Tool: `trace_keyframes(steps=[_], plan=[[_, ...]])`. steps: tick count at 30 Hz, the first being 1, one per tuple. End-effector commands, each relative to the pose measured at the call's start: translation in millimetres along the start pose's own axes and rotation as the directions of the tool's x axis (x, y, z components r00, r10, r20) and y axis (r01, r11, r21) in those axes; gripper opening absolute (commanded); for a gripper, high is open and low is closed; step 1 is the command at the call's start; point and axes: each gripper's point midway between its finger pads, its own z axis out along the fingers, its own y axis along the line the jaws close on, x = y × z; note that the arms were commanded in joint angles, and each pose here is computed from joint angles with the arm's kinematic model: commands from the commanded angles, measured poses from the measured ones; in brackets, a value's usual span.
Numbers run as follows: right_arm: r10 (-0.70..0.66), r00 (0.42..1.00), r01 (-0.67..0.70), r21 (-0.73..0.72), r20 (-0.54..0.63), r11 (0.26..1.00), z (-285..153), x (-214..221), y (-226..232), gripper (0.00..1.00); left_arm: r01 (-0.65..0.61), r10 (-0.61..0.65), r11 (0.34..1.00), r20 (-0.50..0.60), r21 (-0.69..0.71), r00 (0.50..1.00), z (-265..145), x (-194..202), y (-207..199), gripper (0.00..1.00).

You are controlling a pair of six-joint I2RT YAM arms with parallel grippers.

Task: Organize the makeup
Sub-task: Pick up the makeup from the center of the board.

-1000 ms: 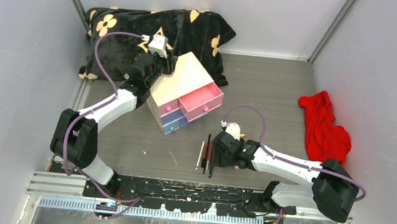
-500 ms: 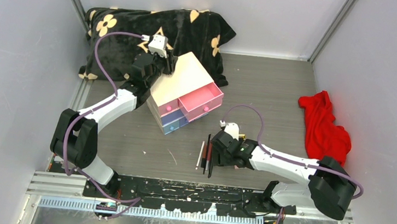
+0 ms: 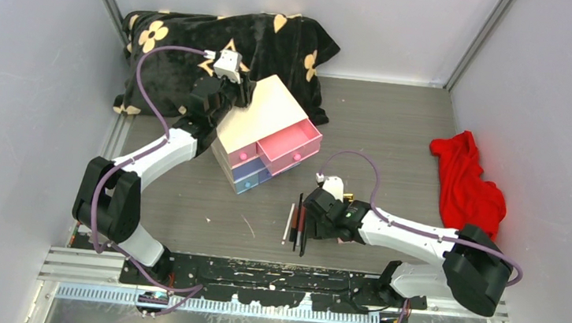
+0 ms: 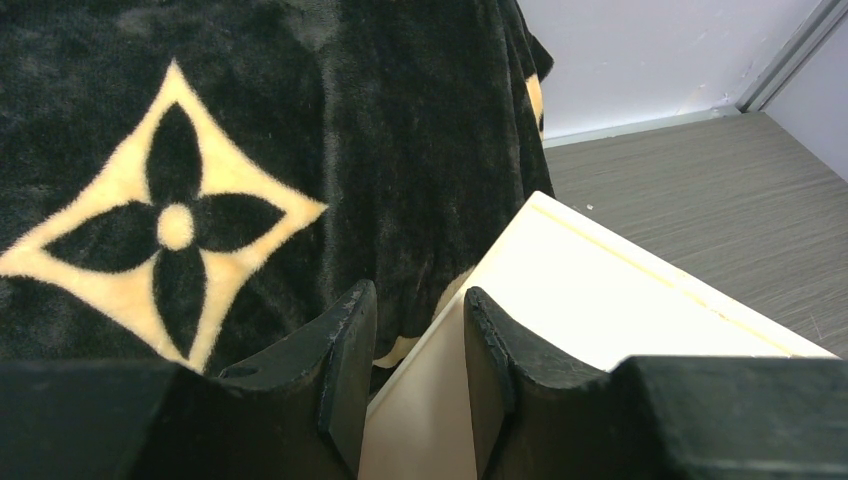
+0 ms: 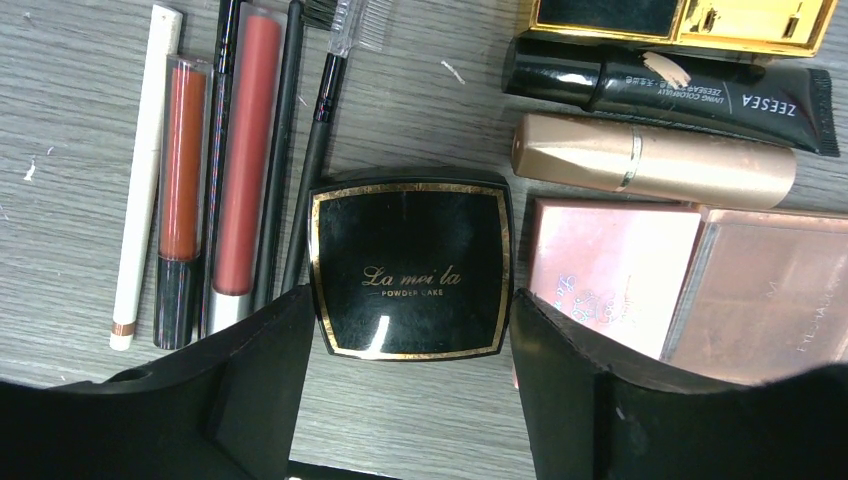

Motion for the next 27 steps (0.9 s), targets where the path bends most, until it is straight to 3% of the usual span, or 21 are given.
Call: trace_keyframes(steps=[1, 4, 8, 19, 27], plan=[[0.0, 1.0, 0.0, -0.019, 0.008, 1.0, 3, -1, 6, 0.42, 0.028, -0.075, 0.996, -0.576, -0.09, 0.814, -59, 190, 17, 0.39], [-0.004, 1.0, 0.004, -0.015, 0.002, 1.0, 4, 1, 5, 0.14, 0.027, -0.075, 0.995, -0.574, -0.092, 0.815, -60, 190, 18, 0.39], [-0.001, 1.0, 0.001, -0.024, 0.004, 1.0, -2, -1, 4, 0.02, 0.027, -0.075, 0.995, -0.575, -0.092, 0.815, -60, 190, 18, 0.39], [0.034, 0.994, -0.029, -0.051, 0.105, 0.998, -48, -28, -6, 0.01, 0.027, -0.077, 0.995, -0.574, -0.095, 0.815, -60, 190, 18, 0.39], [0.029, 0.975, -0.019, -0.047, 0.221, 0.999, -104, -78, -7, 0.01, 0.023, -0.075, 0.995, -0.575, -0.096, 0.815, -60, 190, 19, 0.39]])
